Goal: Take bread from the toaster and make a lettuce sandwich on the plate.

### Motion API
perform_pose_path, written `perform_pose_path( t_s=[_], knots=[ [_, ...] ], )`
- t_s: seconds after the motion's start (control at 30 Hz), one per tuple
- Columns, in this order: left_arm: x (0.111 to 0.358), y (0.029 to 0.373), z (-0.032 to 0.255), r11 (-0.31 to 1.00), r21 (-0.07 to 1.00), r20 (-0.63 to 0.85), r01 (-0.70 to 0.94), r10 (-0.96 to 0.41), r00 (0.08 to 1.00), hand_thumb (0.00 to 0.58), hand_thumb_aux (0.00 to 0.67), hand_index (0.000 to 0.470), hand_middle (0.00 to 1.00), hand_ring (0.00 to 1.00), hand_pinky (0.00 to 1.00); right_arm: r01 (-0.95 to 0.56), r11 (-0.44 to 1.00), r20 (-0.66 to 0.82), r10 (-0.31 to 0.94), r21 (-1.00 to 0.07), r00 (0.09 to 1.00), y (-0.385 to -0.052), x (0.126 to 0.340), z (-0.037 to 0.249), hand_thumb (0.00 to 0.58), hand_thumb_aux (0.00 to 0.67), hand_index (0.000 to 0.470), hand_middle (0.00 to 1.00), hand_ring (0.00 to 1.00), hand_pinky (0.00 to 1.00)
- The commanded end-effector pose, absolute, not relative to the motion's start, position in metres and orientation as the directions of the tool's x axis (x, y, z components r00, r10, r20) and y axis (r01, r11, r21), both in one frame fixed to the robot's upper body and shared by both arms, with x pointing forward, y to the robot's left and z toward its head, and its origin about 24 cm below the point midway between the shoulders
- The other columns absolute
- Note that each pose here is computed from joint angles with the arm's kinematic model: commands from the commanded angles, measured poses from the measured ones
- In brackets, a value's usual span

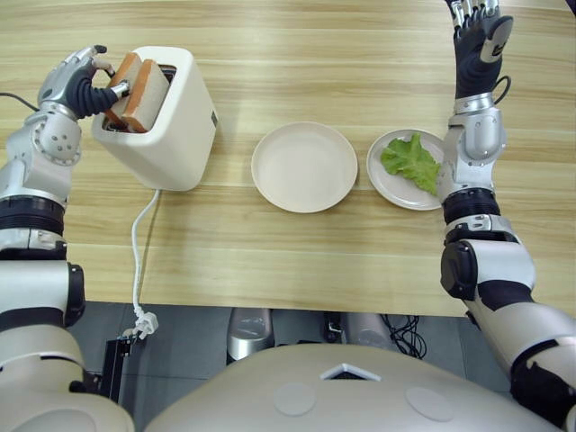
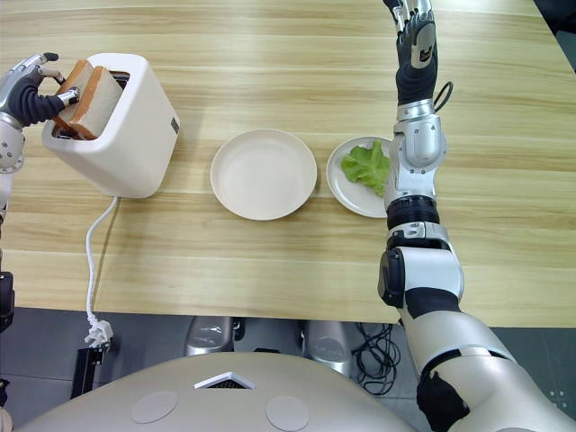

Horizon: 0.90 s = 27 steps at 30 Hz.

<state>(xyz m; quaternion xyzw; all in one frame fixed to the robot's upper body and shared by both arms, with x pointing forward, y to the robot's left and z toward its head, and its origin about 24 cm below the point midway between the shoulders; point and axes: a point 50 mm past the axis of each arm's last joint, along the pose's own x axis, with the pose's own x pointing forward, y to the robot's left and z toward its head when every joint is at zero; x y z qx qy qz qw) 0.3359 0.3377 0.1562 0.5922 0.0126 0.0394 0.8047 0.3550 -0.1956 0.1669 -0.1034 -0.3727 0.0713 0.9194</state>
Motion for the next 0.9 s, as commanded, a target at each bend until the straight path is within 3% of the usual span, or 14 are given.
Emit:
perform_pose_path(
  t_s=[0.03, 0.53, 0.9],
  knots=[
    [0.335, 0.339, 0.161, 0.357, 0.932, 0.04, -0.061, 0.067, 0.997, 0.58, 0.67, 0.46, 1.0, 1.0, 1.0, -0.06, 0.968, 0.658, 0.211, -0.245, 0.723, -0.194, 0.355, 0.164, 0.0, 0.0, 0.0, 0.0, 0.0, 0.0],
    [0.336, 0.342, 0.183, 0.537, 0.831, 0.136, -0.144, 0.056, 0.989, 0.58, 0.67, 0.46, 1.0, 1.0, 1.0, -0.061, 0.967, 0.657, 0.213, -0.246, 0.723, -0.194, 0.355, 0.164, 0.0, 0.0, 0.0, 0.0, 0.0, 0.0],
    [0.335, 0.347, 0.225, 0.627, 0.727, 0.302, -0.279, 0.073, 0.951, 0.58, 0.67, 0.46, 1.0, 1.0, 1.0, -0.069, 0.967, 0.656, 0.218, -0.245, 0.723, -0.191, 0.356, 0.164, 0.0, 0.0, 0.0, 0.0, 0.0, 0.0]
  ],
)
